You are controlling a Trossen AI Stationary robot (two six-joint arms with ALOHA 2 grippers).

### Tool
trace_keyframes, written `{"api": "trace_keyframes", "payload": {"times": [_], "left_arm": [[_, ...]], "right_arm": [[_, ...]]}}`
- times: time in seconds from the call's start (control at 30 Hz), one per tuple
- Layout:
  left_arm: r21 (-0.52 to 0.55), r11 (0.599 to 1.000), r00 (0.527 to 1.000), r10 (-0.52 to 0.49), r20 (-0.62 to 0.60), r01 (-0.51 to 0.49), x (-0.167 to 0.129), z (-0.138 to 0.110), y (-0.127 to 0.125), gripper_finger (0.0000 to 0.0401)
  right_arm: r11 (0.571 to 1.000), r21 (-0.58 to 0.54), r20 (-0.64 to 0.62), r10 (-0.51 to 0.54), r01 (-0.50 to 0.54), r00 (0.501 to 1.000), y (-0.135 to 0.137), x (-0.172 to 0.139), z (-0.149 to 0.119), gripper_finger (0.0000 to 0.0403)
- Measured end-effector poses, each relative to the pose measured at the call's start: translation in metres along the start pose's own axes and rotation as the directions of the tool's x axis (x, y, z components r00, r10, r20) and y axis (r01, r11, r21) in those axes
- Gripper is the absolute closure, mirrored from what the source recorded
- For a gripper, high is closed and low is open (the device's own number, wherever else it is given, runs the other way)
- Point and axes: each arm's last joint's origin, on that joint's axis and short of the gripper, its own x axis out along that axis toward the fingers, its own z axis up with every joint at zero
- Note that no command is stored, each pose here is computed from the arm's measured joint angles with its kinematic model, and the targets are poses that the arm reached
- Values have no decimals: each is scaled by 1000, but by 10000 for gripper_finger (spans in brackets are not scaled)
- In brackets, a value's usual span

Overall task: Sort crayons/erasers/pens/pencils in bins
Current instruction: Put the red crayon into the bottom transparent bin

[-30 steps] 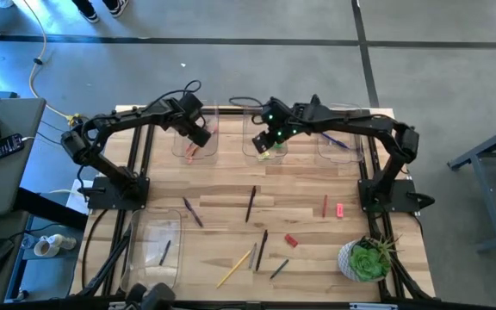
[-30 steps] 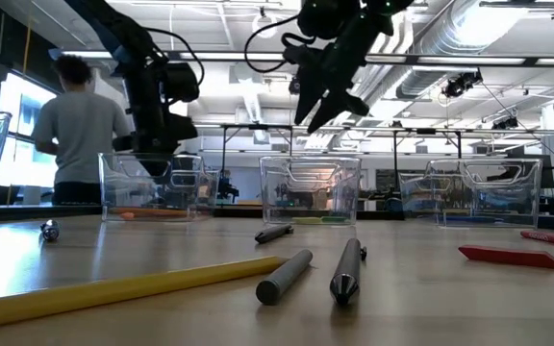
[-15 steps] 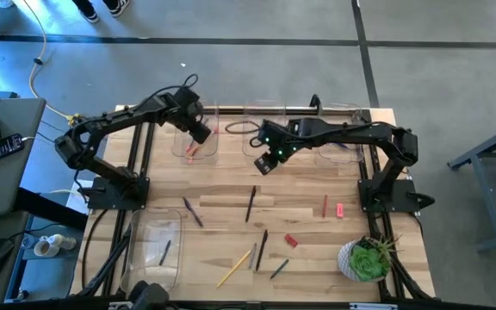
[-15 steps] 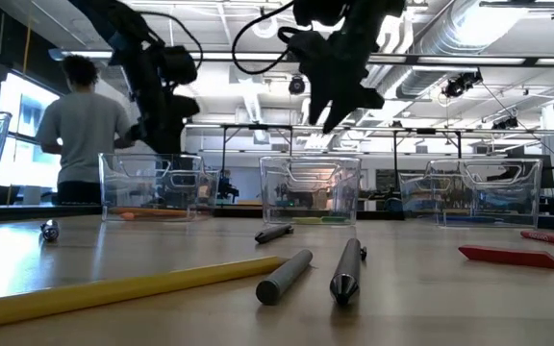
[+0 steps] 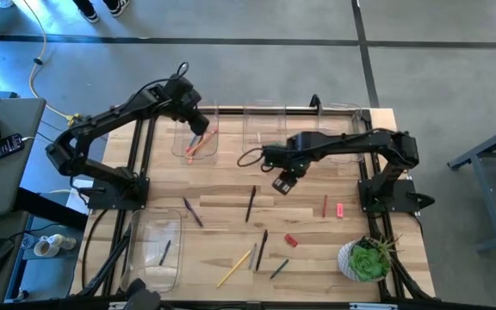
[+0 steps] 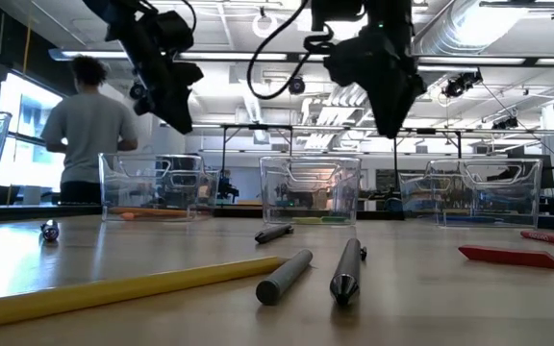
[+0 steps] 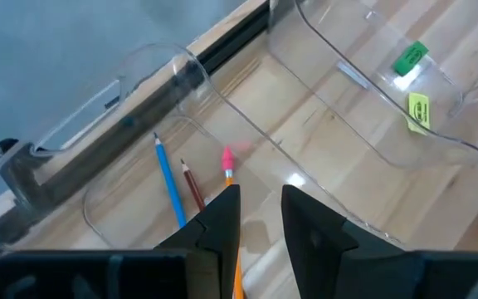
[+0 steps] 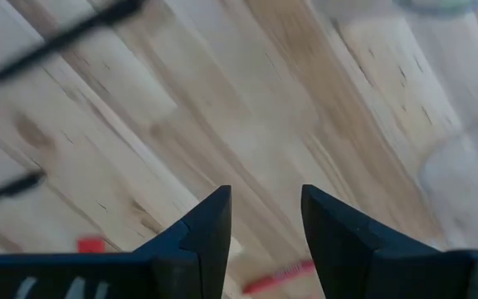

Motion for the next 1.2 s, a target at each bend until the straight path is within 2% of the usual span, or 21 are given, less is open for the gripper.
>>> {"api": "trace_keyframes", "payload": {"times": [0.2, 0.3, 0.43, 0.6, 0.7, 0.87, 1.0, 1.2], "left_arm": [[-34, 999, 1000, -18, -12, 18, -5, -3, -9, 323], [-51, 998, 999, -32, -32, 30, -4, -5, -17, 323], [-58, 997, 997, -56, -51, 53, -4, -8, -30, 323], [-53, 995, 995, -87, -59, 83, -5, -11, -47, 323], [-47, 995, 994, -89, -62, 86, -5, -14, -57, 323], [-9, 996, 994, -86, -67, 86, -7, -18, -74, 326], [-9, 994, 991, -110, -74, 109, -8, -22, -85, 327], [-1, 993, 990, -119, -77, 119, -10, -27, -100, 327]], "right_arm": [[997, -40, -40, -73, 71, 997, 3, 5, -14, 263], [996, -43, -94, -86, 82, 992, 0, 15, -31, 263], [999, 28, -126, -32, 36, 992, -4, 20, -51, 263], [986, 162, -49, 55, -47, 997, -9, 19, -73, 263], [953, 293, -18, 86, -77, 996, -14, 22, -86, 263], [865, 496, -29, 103, -75, 994, -20, 34, -110, 263], [807, 586, -29, 116, -77, 993, -20, 47, -122, 263], [756, 654, -60, 85, -25, 995, -23, 63, -132, 263]]}}
